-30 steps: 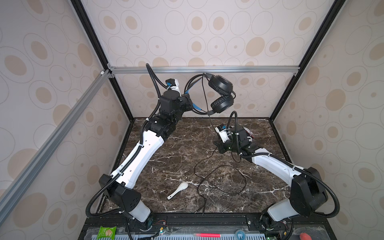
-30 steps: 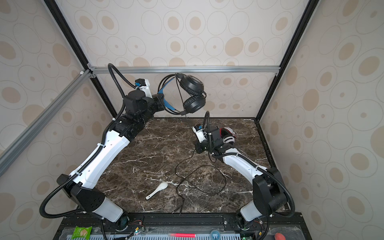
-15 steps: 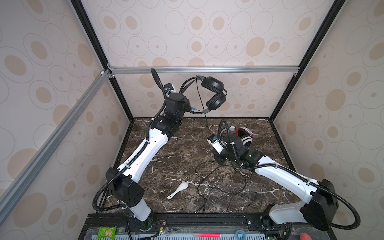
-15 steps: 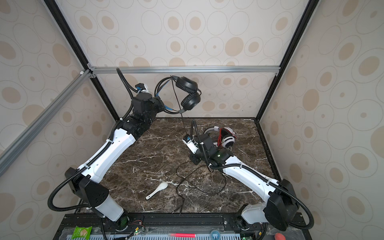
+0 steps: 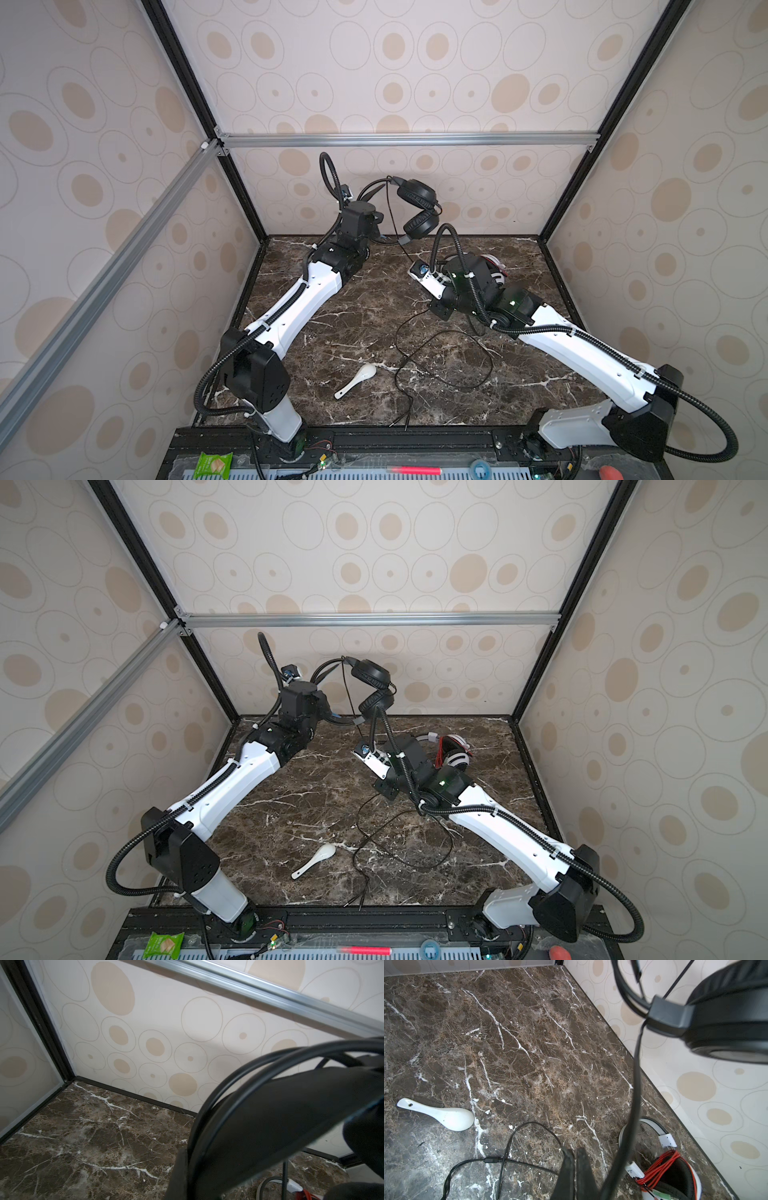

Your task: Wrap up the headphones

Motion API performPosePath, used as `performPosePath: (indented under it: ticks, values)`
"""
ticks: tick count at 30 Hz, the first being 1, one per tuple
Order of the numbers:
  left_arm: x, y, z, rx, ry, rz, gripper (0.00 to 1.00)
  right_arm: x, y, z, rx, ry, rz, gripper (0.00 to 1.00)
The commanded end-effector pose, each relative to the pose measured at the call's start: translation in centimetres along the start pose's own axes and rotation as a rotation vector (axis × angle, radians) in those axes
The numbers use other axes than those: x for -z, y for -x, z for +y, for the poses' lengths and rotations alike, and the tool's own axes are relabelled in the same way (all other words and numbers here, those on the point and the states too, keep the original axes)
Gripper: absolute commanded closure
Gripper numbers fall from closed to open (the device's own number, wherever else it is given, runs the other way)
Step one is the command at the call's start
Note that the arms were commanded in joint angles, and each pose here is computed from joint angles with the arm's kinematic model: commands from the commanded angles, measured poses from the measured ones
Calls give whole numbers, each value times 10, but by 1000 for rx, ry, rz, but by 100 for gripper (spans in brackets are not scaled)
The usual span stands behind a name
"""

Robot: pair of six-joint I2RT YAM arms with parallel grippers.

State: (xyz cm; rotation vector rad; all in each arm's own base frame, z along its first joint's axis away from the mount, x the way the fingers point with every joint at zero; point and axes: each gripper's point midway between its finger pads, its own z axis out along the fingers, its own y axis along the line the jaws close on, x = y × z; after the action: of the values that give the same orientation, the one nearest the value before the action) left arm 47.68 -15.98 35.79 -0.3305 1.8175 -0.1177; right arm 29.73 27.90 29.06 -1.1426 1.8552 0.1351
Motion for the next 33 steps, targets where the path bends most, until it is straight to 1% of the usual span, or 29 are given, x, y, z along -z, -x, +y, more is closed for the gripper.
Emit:
performPosePath:
  ticks: [1, 4, 9, 11, 14, 19, 22, 27, 33]
  values:
    - [13, 21, -9, -45, 29, -89, 100, -1, 2, 2, 74, 13, 31, 100]
    - [22, 12, -12, -142, 42, -82, 100, -5, 10, -5, 70, -16, 26, 100]
    - [40, -4, -14, -332, 28, -71, 100, -7, 22, -12, 64, -31, 20, 100]
    - [46, -10, -15, -418, 10, -62, 100, -7, 26, -15, 67, -40, 32, 100]
    - [55, -14, -14, -500, -27, -59, 100, -8, 27, -23, 78, -66, 67, 100]
    - [65, -24, -15, -598, -106, -28, 100, -7, 24, -32, 105, -108, 122, 100]
    - [67, -30, -9, -645, -99, -8, 100, -4, 18, -38, 128, -141, 157, 100]
    - [72, -29, 1, -698, -71, -3, 100, 3, 8, -48, 160, -196, 214, 99]
    - [79, -36, -8, -760, -161, 31, 100, 12, 3, -61, 216, -261, 249, 96]
